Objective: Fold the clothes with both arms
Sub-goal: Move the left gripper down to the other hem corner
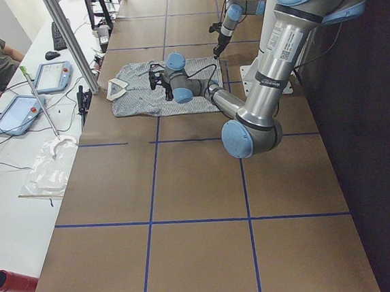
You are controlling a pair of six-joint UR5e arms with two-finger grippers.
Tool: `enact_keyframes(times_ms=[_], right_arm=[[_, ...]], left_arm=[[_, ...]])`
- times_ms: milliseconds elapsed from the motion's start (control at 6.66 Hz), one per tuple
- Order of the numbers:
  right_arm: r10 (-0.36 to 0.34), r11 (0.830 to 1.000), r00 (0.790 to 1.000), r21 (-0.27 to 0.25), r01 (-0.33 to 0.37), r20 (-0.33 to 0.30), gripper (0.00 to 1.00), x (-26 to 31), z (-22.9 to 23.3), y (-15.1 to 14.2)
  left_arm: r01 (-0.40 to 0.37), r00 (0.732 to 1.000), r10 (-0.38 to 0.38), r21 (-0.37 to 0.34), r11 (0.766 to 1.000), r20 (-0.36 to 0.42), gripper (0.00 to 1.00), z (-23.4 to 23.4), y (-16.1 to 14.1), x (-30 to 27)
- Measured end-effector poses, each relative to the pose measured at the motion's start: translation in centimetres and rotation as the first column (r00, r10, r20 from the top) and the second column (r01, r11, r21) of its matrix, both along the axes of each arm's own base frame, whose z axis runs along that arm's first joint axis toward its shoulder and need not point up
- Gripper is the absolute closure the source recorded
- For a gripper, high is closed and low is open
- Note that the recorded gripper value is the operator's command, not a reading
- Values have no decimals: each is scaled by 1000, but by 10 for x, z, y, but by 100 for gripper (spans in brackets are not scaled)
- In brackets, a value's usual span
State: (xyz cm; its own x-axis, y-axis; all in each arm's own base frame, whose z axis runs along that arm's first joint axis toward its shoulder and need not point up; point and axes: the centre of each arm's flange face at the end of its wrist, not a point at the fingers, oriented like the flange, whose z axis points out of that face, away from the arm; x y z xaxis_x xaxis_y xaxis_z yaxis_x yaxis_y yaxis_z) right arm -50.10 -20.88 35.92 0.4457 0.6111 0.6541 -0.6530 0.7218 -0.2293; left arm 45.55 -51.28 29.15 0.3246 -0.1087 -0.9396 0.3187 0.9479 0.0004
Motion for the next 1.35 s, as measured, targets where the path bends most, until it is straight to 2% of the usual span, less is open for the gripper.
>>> enact_keyframes(times_ms=[301,451,751,902,1202,1352], right_arm=[[3,1000,1000,0,-3,29,100,-1,-14,-3],[9,1000,999,2,-9,49,100,1,-24,-7],[15,1000,998,1,-16,68,100,12,-34,-17],[16,1000,998,0,-16,67,100,15,-34,-19],[14,1000,998,1,-14,61,100,16,-32,-20],[12,1000,999,2,-12,51,100,16,-31,-20]], left_arm=[[3,1000,-2,8,1000,-17,27,-10,5,-1],[12,1000,-11,22,1000,-25,27,-14,22,0],[50,999,-50,29,998,0,29,12,107,5],[49,998,-50,14,999,37,30,25,145,5],[18,988,-12,-38,999,152,32,31,203,19],[-3,978,16,-61,998,209,36,35,221,26]])
